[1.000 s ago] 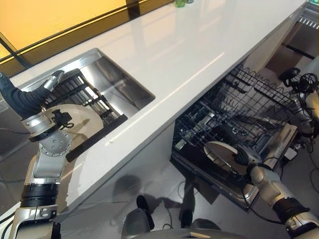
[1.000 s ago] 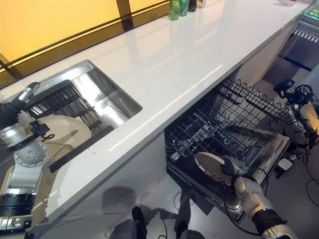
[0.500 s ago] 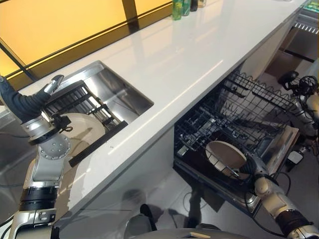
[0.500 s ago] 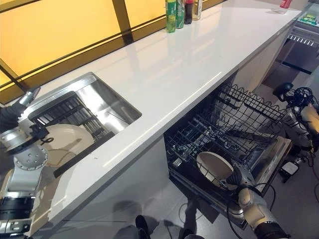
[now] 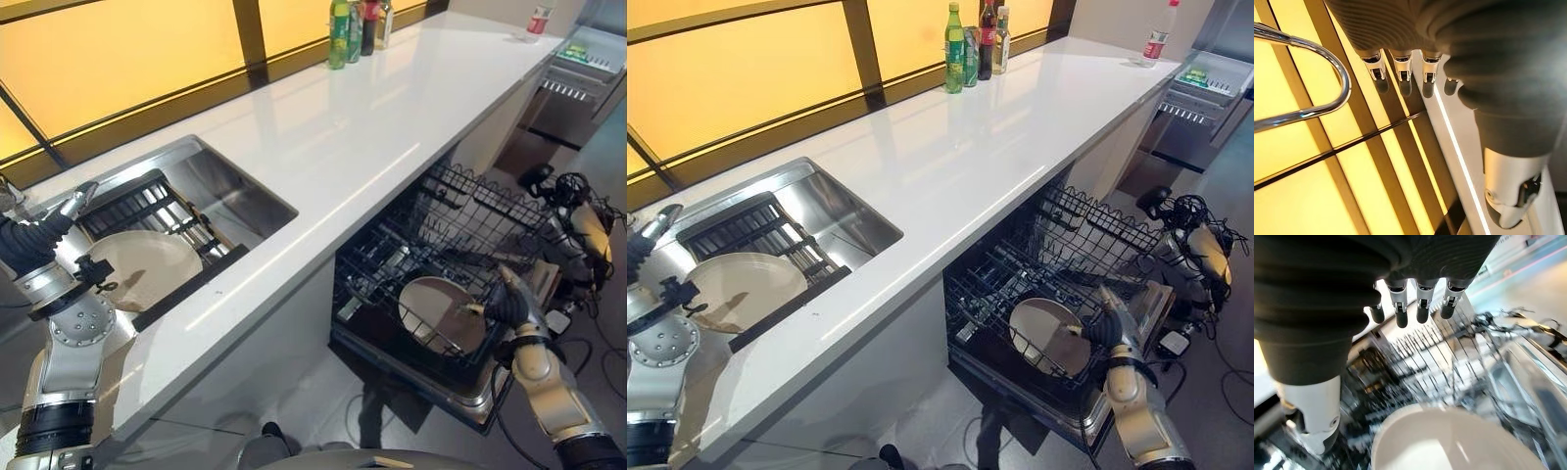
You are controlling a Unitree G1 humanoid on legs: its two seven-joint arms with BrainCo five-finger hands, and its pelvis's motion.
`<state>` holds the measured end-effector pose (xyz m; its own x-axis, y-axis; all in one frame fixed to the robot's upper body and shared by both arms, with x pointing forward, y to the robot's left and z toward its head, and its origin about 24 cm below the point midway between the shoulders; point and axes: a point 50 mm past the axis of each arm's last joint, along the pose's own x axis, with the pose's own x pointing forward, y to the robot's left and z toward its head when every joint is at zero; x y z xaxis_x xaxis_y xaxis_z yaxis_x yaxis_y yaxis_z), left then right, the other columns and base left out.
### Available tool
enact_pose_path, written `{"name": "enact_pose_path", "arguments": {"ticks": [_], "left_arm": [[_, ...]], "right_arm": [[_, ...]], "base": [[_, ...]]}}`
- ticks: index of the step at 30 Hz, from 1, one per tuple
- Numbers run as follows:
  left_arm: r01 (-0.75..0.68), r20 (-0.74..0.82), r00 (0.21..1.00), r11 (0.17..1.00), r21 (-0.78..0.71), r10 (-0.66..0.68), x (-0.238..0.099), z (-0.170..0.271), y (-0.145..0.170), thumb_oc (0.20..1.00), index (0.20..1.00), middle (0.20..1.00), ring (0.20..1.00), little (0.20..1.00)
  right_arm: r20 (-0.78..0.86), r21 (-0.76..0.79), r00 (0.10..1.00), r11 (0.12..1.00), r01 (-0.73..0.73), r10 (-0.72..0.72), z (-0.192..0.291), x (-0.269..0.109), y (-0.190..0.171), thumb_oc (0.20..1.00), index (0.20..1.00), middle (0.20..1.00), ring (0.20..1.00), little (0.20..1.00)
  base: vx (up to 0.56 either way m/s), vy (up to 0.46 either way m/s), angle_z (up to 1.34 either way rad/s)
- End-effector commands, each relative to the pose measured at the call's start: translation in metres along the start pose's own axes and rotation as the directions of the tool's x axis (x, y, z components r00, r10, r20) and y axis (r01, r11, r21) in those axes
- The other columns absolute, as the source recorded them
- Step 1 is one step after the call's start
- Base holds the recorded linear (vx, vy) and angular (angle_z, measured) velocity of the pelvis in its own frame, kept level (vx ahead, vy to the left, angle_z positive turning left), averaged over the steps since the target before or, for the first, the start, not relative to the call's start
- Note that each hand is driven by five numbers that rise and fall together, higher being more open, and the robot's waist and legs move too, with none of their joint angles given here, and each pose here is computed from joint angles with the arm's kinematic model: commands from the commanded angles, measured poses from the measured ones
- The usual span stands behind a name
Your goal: Pick up plates and place into dishwasher.
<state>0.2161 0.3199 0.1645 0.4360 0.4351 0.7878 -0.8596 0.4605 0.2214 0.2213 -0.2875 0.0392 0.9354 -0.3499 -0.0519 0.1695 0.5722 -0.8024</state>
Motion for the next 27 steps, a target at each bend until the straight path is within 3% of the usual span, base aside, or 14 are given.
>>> {"name": "enact_pose_path", "arguments": {"ticks": [1, 6, 12, 19, 27], "left_arm": [[0.103, -0.109, 0.99, 0.989, 0.107, -0.091, -0.001, -0.021, 0.01, 1.0, 1.0, 1.0, 1.0, 1.0], [0.31, -0.252, 0.933, 0.927, 0.209, -0.256, -0.005, -0.041, 0.022, 1.0, 1.0, 1.0, 1.0, 1.0], [0.421, -0.359, 0.88, 0.861, 0.285, -0.311, 0.001, -0.054, 0.034, 1.0, 1.0, 1.0, 1.0, 1.0], [0.44, -0.46, 0.844, 0.845, 0.303, -0.275, -0.003, -0.073, 0.027, 1.0, 1.0, 1.0, 1.0, 1.0], [0.358, -0.5, 0.857, 0.84, 0.407, -0.123, -0.007, -0.084, 0.056, 1.0, 1.0, 1.0, 1.0, 1.0]], "right_arm": [[0.133, 0.037, 0.983, 0.991, 0.125, -0.129, 0.021, 0.008, -0.035, 1.0, 1.0, 1.0, 1.0, 1.0], [0.199, 0.035, 0.967, 0.987, 0.154, -0.158, 0.034, 0.012, -0.058, 1.0, 1.0, 1.0, 1.0, 1.0], [0.254, 0.042, 0.941, 0.975, 0.22, -0.223, 0.048, 0.016, -0.081, 1.0, 1.0, 1.0, 1.0, 1.0], [0.237, 0.047, 0.939, 0.968, 0.245, -0.249, 0.049, 0.018, -0.085, 1.0, 1.0, 1.0, 1.0, 1.0], [0.207, 0.052, 0.942, 0.965, 0.258, -0.263, 0.046, 0.014, -0.086, 1.0, 1.0, 1.0, 1.0, 1.0]], "base": [[-0.01, 0.044, -0.07], [0.02, 0.103, -0.27], [0.06, 0.148, -0.51], [0.04, 0.129, 0.09], [0.0, 0.013, 0.11]]}}
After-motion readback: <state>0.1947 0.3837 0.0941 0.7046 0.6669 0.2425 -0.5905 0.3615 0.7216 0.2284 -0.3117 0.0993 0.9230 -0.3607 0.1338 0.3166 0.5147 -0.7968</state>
